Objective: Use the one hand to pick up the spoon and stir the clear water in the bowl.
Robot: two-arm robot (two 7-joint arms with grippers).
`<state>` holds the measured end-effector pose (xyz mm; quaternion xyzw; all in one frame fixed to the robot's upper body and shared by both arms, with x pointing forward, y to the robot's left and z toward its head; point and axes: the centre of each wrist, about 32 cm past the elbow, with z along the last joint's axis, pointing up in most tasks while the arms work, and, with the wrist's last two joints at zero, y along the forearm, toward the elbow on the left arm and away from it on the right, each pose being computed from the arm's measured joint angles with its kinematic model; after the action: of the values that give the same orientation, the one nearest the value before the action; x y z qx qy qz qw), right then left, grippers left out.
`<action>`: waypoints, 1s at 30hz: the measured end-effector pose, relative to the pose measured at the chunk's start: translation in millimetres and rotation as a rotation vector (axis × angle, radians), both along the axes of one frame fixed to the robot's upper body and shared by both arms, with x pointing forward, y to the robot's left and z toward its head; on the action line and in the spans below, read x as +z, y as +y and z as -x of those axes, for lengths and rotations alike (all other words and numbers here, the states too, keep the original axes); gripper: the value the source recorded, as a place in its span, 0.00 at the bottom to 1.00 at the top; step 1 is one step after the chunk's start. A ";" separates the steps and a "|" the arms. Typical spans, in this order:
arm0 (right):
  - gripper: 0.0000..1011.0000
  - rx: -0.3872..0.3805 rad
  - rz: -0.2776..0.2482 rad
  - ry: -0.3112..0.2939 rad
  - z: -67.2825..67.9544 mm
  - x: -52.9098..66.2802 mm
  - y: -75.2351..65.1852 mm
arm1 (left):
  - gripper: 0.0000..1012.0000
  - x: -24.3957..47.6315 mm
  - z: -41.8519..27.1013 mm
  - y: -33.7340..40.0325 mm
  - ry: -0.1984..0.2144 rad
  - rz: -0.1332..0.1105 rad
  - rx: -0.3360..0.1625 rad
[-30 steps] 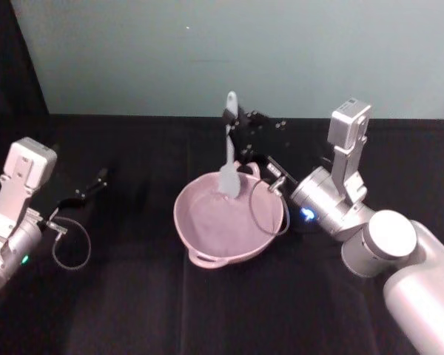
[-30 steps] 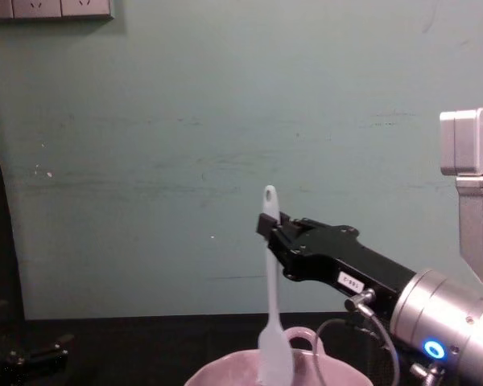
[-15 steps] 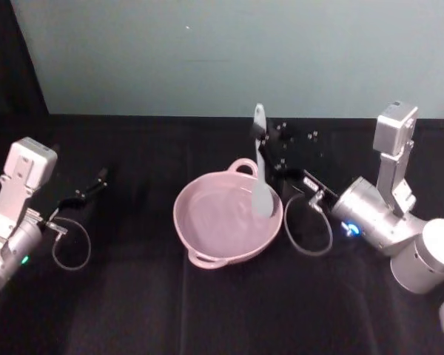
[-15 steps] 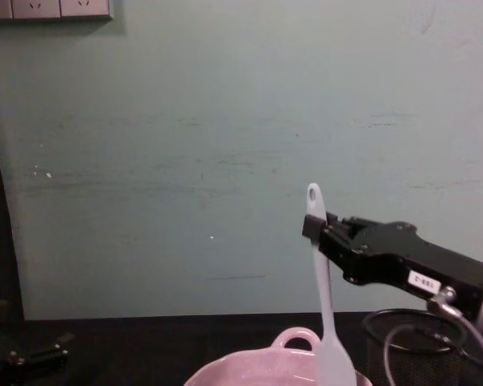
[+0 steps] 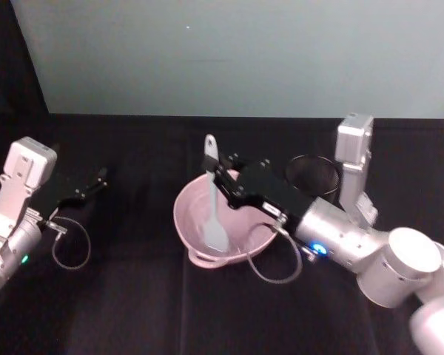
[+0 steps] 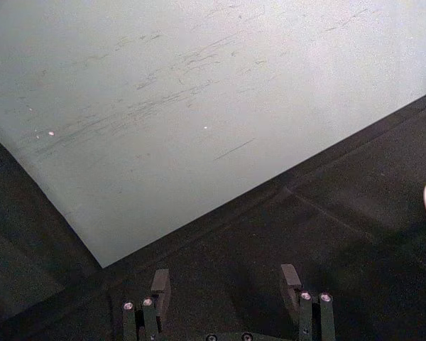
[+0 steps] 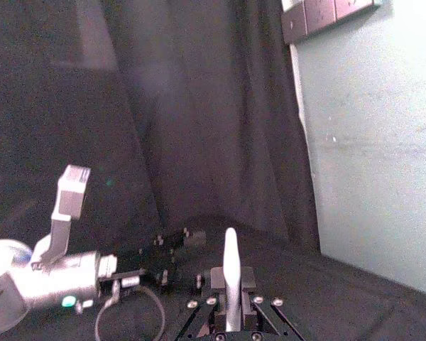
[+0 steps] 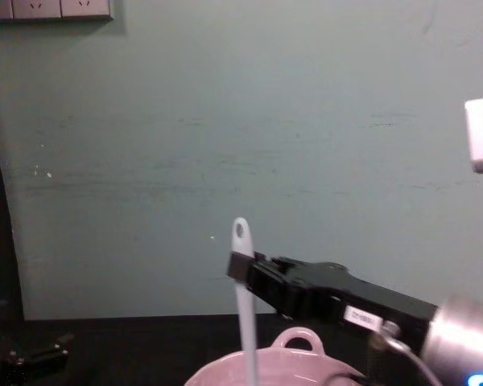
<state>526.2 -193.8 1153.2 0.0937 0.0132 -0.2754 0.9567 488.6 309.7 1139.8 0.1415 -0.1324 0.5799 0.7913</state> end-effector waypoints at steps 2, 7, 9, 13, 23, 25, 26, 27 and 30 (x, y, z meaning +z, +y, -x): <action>0.12 -0.006 -0.023 -0.011 -6.6 -1.1 7.9 | 1.00 0.0 0.0 0.0 0.000 0.000 0.000; 0.12 -0.065 -0.034 -0.081 -28.4 -4.7 18.9 | 1.00 0.0 0.0 0.0 0.000 0.000 0.000; 0.12 -0.090 -0.022 -0.098 -34.9 -5.6 18.8 | 1.00 0.0 0.0 0.0 0.000 0.000 0.000; 0.12 -0.154 0.025 -0.129 -47.8 -6.3 13.0 | 1.00 0.0 0.0 0.0 0.000 0.000 0.000; 0.12 -0.222 0.104 -0.138 -44.5 2.7 -20.0 | 1.00 0.0 0.0 0.0 0.000 0.000 0.000; 0.12 -0.207 0.108 -0.129 -33.4 5.1 -25.2 | 1.00 0.0 0.0 0.0 0.000 0.000 0.000; 0.12 -0.201 0.108 -0.124 -29.7 5.9 -26.5 | 1.00 0.0 0.0 0.0 0.000 0.000 0.000; 0.12 -0.184 0.102 -0.115 -21.9 7.3 -27.7 | 1.00 0.0 0.0 0.0 0.000 0.000 0.000; 0.12 -0.151 0.094 -0.104 -10.7 8.5 -26.7 | 1.00 0.0 0.0 0.0 0.000 0.000 0.000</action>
<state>536.9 -220.6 1161.7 0.0638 -0.0564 -0.3417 0.9359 488.6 309.7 1139.8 0.1415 -0.1324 0.5799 0.7913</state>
